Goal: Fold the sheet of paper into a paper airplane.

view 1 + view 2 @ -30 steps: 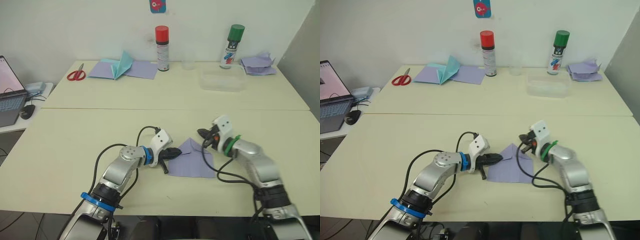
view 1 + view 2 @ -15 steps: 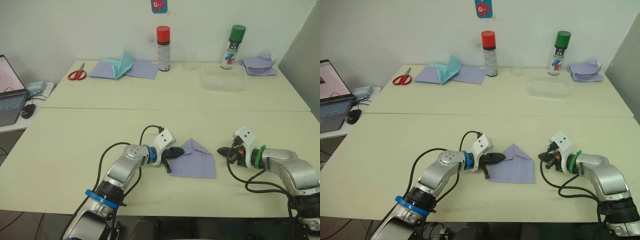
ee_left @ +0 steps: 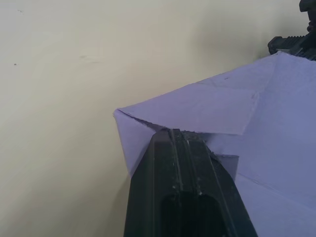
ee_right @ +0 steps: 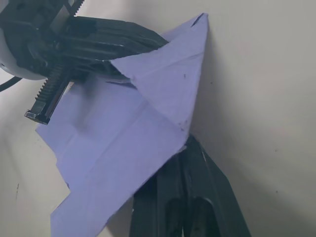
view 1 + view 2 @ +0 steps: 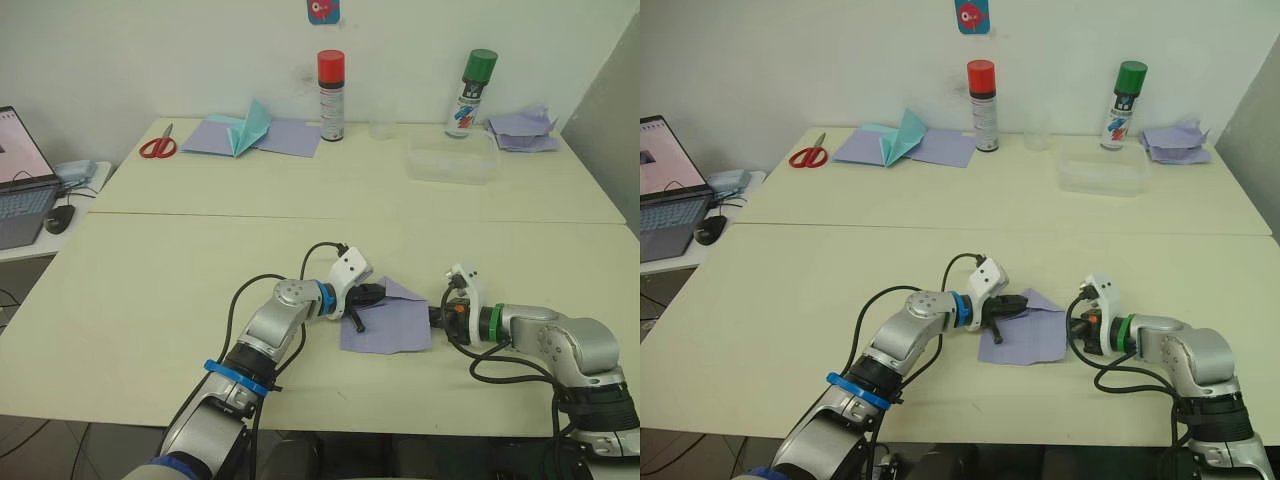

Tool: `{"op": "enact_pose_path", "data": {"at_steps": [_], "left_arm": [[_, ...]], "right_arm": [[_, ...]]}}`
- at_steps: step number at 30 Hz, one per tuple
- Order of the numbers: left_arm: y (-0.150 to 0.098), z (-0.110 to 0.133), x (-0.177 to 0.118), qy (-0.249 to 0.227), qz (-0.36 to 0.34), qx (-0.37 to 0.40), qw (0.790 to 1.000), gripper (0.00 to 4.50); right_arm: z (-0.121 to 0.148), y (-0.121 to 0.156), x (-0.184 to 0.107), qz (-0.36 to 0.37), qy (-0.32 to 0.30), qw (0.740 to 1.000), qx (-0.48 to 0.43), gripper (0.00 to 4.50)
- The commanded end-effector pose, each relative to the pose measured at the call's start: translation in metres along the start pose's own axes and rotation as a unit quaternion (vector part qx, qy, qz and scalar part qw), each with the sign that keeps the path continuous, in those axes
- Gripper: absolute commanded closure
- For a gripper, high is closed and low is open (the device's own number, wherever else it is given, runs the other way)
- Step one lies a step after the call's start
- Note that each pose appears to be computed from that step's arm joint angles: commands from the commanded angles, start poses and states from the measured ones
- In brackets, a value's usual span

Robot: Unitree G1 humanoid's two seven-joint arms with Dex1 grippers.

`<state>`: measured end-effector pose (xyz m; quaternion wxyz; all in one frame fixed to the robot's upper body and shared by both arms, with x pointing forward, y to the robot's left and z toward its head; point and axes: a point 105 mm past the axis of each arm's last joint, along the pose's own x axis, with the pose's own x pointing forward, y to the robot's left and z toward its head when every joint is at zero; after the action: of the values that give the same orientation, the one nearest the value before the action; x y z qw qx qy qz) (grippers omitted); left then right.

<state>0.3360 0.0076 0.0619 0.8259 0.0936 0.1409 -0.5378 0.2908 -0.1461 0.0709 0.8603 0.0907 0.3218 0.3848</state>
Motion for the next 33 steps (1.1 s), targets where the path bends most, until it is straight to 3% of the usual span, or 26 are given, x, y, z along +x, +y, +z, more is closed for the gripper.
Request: {"op": "enact_pose_path", "data": {"at_steps": [1,11,27,33], "left_arm": [[0.001,-0.028,-0.006,0.049,0.008,-0.013,0.999,4.47],[0.015,-0.033,-0.016,0.057,0.061,-0.062,0.995,4.47],[0.023,-0.009,-0.027,-0.025,0.097,-0.145,0.984,4.47],[0.017,0.019,-0.038,-0.084,0.085,-0.124,0.985,4.47]], "right_arm": [[0.018,-0.001,-0.008,-0.008,-0.039,0.999,-0.007,4.5],[0.023,0.004,-0.004,-0.004,-0.045,0.999,-0.006,4.5],[0.017,0.005,0.0,-0.006,-0.037,0.999,-0.002,4.5],[0.014,0.006,0.001,-0.005,-0.034,0.999,-0.001,4.5]]}}
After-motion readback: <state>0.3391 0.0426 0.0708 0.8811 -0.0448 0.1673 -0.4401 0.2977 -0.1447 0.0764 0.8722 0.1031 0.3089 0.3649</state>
